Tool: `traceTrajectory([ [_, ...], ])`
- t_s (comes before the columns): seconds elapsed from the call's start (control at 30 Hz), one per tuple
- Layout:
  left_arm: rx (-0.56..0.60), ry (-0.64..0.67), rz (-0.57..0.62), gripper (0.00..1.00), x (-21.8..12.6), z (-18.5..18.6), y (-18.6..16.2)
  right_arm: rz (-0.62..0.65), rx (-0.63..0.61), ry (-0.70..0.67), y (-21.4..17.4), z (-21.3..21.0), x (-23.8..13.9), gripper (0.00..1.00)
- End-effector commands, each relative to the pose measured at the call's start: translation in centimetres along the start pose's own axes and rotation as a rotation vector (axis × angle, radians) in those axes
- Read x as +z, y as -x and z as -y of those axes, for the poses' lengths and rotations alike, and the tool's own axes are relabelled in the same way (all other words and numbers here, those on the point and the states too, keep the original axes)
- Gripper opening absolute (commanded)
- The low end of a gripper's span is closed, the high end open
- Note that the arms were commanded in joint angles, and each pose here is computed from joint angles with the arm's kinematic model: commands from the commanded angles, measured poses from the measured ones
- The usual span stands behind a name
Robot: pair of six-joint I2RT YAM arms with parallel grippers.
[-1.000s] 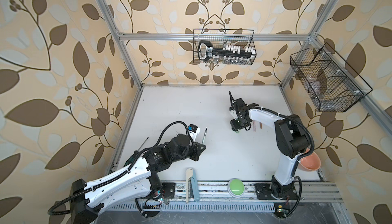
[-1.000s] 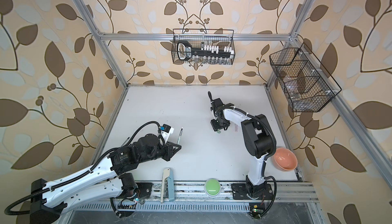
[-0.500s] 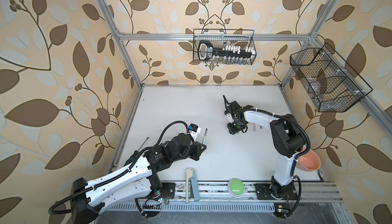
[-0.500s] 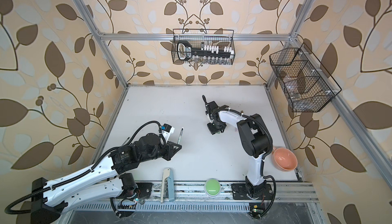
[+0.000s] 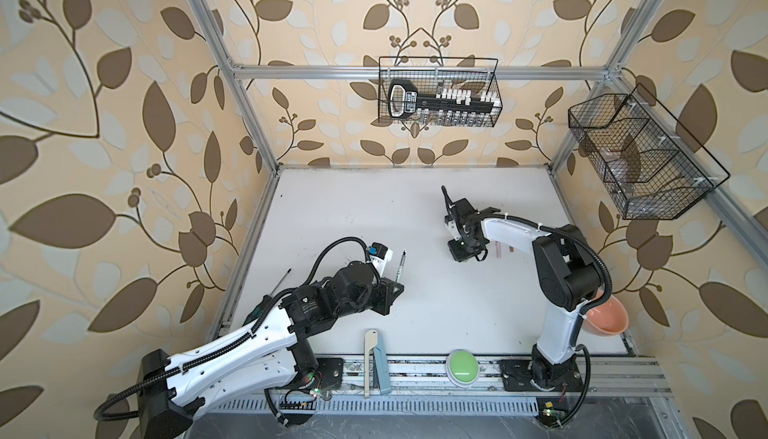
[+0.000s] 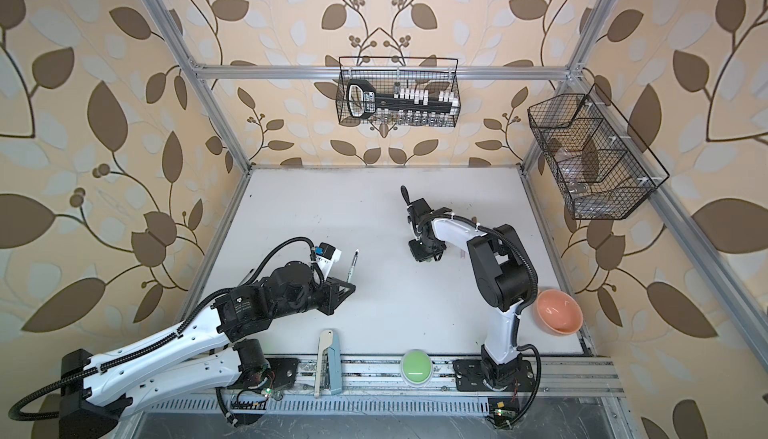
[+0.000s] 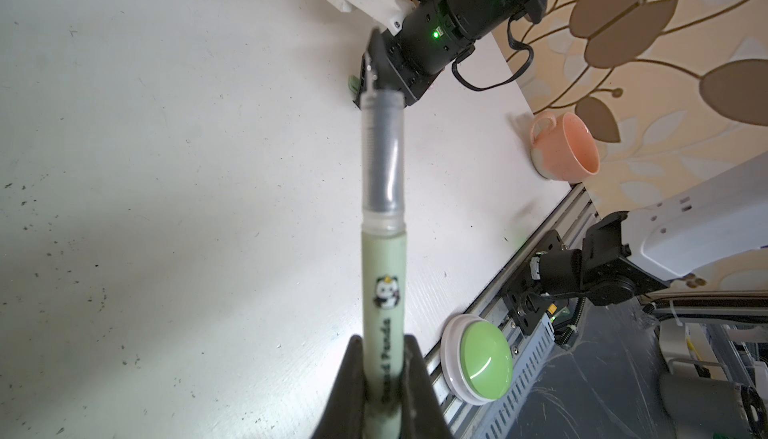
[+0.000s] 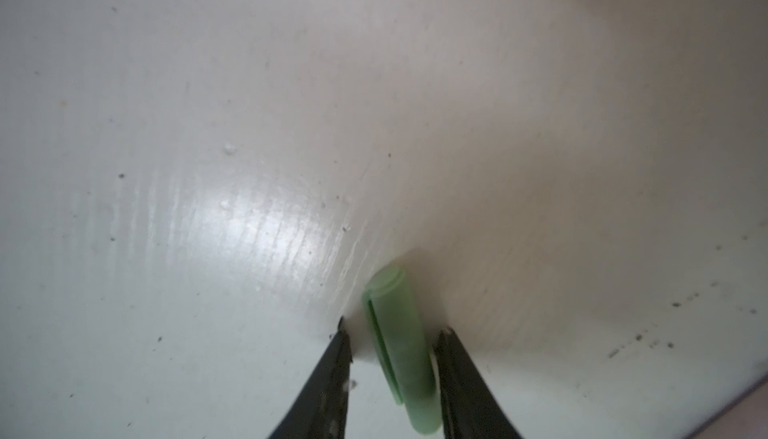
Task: Insert the pens into the pen caps
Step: 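Lower the right gripper onto the light green cap and close on it, then lift the green cap and carry it toward the pen nib in the left gripper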
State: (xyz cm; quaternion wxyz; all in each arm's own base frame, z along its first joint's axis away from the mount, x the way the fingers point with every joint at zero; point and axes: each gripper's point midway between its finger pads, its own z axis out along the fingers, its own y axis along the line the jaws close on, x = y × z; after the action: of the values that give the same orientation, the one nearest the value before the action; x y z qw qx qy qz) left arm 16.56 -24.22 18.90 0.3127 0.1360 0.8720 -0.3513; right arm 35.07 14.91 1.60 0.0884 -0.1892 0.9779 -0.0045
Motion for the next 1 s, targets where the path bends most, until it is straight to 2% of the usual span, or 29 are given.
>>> traceTrajectory([
  [0.0,0.006,-0.015,0.041,0.02,-1.0,0.6,1.2,-0.134,-0.027,-0.032,-3.4,-0.3,2.3,0.34],
  [0.37,0.021,-0.026,0.026,0.03,-0.2,0.9,1.1,-0.124,-0.017,0.013,-3.6,-1.1,1.8,0.21],
  [0.73,0.065,-0.022,-0.04,0.02,2.8,1.8,1.2,0.03,0.101,0.223,-1.9,-2.3,-1.0,0.13],
  [0.97,0.107,-0.016,-0.088,0.0,5.4,2.7,1.0,0.176,0.19,0.417,-0.3,-3.0,-4.0,0.11],
])
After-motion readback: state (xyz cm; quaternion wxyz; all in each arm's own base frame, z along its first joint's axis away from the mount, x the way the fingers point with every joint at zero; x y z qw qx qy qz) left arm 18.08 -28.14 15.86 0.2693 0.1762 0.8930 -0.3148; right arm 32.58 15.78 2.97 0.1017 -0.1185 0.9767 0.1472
